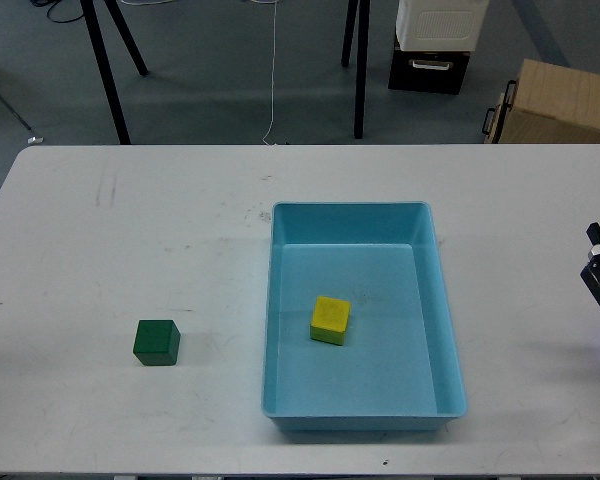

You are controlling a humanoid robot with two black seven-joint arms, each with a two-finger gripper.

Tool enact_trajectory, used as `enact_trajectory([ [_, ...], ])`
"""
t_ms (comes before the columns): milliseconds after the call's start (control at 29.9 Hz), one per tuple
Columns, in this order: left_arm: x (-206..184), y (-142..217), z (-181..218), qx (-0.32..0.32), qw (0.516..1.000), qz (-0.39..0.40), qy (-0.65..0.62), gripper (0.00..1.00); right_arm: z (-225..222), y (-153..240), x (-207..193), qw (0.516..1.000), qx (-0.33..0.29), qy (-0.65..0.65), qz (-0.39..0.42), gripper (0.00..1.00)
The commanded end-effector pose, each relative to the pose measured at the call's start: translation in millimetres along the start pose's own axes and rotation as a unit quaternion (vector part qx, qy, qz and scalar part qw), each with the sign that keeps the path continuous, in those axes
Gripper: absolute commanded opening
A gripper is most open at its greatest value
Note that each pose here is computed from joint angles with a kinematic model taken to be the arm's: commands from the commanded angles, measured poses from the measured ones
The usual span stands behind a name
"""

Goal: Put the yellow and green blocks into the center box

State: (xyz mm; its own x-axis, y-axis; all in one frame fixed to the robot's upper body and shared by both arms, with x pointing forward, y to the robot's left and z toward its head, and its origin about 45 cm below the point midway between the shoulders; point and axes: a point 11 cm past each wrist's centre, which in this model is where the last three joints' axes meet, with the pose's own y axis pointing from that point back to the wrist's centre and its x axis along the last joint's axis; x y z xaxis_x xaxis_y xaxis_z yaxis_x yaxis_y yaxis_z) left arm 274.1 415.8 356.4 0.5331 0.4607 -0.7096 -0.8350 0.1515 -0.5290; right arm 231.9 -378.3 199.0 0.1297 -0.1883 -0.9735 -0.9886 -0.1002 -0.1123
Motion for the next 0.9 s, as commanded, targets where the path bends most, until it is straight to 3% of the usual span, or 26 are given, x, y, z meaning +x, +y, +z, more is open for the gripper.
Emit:
enact_trajectory([
  [0, -17.5, -26.0, 6.7, 0.066, 0.994, -0.028, -0.088, 1.0, 10.1, -0.1, 3.4, 1.0, 0.002, -0.007, -0.002, 1.0],
  [200, -41.3, -67.4, -22.2, 0.187, 0.964, -0.08, -0.17, 1.0, 21.7, 0.1, 7.2, 1.0, -0.006, -0.015, 0.0, 1.0],
  [367, -47.2, -79.6, -56.6, 0.295, 0.926, -0.101, -0.215, 1.0, 23.6, 0.2, 8.0, 1.0, -0.004, -0.016, -0.001, 1.0],
  [568, -51.0, -89.1, -110.3, 0.422, 0.846, -0.142, -0.293, 1.0, 28.6, 0.5, 9.5, 1.0, 0.0, -0.026, -0.002, 1.0],
  [735, -42.9, -103.4, -144.7, 0.489, 0.796, -0.152, -0.323, 1.0, 32.6, 1.3, 11.4, 1.0, -0.003, -0.021, -0.001, 1.0],
  [868, -35.8, -94.2, -171.6, 0.562, 0.727, -0.163, -0.358, 1.0, 34.1, 1.8, 13.2, 1.0, -0.002, -0.02, 0.0, 1.0],
])
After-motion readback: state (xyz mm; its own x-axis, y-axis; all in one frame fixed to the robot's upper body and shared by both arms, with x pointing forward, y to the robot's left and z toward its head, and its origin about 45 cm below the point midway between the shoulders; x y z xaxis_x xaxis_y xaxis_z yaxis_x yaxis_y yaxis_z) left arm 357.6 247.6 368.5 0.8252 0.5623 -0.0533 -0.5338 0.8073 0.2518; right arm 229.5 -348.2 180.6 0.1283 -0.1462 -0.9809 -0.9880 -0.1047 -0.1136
